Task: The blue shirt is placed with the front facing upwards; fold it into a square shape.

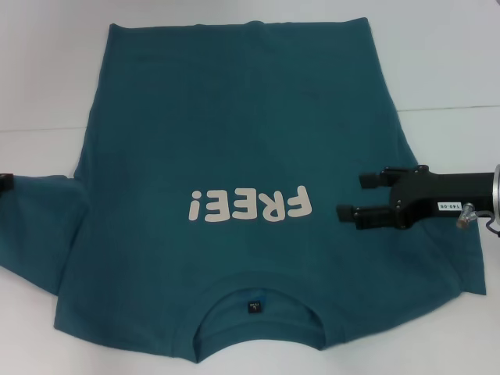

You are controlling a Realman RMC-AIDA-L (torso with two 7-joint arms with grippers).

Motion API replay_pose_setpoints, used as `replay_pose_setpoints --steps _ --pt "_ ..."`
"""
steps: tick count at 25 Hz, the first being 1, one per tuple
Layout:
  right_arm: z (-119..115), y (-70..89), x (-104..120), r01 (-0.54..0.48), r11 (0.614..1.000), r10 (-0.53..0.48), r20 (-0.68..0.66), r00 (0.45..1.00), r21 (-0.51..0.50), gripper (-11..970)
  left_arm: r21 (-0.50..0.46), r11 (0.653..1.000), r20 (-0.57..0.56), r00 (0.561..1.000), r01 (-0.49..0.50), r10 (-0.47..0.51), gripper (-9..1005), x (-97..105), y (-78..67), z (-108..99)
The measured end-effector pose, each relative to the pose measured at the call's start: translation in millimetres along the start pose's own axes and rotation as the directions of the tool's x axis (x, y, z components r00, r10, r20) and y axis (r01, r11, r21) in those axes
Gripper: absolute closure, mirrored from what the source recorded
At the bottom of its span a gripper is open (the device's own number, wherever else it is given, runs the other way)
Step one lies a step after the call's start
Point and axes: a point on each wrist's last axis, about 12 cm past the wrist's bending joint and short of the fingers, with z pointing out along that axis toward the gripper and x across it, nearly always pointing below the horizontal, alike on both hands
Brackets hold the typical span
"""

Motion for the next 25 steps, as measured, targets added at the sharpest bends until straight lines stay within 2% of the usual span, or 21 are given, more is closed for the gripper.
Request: replay_pose_setpoints --steps 25 --pt "0.5 1.0 1.0 -0.004 1.0 0.004 0.002 1.0 -0.003 43 -0.011 0.995 -0.036 0.995 -0.096 0.096 987 -24.1 -8.8 -4.8"
